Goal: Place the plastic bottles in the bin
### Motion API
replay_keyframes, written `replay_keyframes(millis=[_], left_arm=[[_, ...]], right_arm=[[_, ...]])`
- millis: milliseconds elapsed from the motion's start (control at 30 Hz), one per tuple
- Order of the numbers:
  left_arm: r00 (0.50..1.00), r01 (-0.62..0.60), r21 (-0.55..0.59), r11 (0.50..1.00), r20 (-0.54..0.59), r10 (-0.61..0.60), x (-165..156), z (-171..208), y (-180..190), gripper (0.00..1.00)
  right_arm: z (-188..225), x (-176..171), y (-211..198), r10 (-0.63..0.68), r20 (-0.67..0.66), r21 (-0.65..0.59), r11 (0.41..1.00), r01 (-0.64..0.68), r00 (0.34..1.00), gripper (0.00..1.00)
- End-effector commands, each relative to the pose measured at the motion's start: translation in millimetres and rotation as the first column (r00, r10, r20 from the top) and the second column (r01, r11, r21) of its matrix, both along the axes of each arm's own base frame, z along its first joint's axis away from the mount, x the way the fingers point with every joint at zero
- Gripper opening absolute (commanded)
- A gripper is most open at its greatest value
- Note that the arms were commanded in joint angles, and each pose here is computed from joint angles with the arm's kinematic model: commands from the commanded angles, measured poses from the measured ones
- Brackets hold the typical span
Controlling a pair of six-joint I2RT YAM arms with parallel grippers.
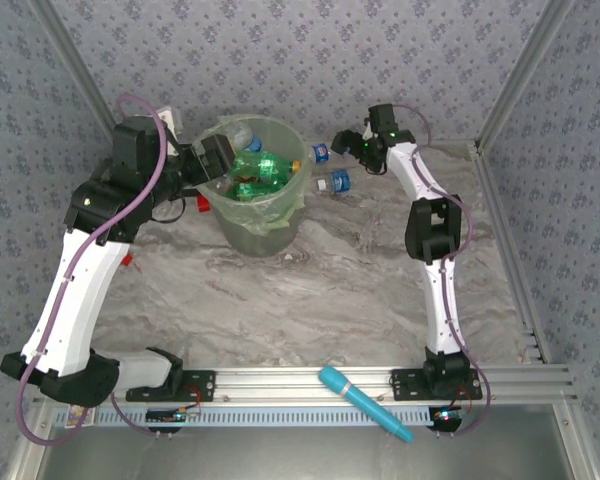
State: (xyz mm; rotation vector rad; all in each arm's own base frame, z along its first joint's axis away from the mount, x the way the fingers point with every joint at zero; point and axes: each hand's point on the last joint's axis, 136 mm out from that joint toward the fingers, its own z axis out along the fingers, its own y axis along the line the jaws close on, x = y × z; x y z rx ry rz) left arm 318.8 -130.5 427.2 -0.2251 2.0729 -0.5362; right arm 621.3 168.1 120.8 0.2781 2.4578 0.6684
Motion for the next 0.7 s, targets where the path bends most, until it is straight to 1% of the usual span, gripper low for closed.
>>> replay_keyframes(millis=[0, 200, 467, 567, 667], left_arm=[[1.0, -0.004, 0.016, 1.0, 0.028, 0.003, -2, 10, 3, 1.0], [0.999, 0.009, 0.013, 1.0, 0.032, -0.009, -3, 9, 1, 1.0], [0.998, 0.022, 0.022, 0.999, 0.05, -0.024, -10, 9, 3, 1.0], [0.998, 0.027, 0.021, 0.999, 0.051, -0.028, -12, 8, 3, 1.0], [0.998, 0.027, 0.024, 0.999, 0.053, -0.028, -14, 7, 5, 1.0]], right_arm=[[3, -15, 9, 0.069, -0.024, -0.013, 0.998, -0.069, 0.997, 0.99], [7, -43, 15, 0.097, -0.048, -0.062, 0.993, -0.1, 0.994, 0.99], [15, -99, 28, 0.165, -0.069, -0.132, 0.976, -0.173, 0.984, 0.99], [10, -113, 30, 0.181, -0.091, -0.158, 0.968, -0.194, 0.979, 0.99], [5, -116, 27, 0.174, -0.094, -0.212, 0.959, -0.19, 0.98, 0.99]])
